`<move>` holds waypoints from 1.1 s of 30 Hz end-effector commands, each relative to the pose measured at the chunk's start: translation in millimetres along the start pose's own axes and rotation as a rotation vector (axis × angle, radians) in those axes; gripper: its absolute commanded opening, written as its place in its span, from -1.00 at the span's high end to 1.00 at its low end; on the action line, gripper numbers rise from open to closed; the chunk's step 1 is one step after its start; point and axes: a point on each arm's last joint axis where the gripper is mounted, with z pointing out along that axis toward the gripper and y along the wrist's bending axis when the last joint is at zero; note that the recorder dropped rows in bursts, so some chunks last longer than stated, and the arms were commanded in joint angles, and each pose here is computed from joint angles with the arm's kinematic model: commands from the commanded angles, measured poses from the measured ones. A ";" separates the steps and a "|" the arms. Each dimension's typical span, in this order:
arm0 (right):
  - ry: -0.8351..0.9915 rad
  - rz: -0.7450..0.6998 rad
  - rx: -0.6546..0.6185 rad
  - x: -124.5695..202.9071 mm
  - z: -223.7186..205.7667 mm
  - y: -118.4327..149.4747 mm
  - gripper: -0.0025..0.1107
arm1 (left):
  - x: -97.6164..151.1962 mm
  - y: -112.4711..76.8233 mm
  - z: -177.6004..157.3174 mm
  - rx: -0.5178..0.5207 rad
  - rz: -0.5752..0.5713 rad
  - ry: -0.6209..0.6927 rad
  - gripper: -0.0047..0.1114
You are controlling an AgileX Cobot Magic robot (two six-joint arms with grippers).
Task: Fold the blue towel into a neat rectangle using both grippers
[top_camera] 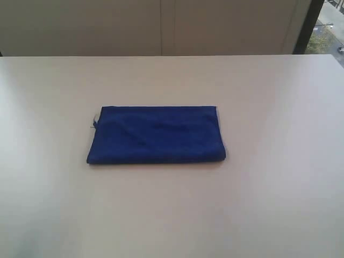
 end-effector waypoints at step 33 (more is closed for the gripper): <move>0.023 0.001 0.015 13.4 4.6 -1.1 0.96 | 1.2 -0.2 0.5 0.000 -0.009 -0.002 0.92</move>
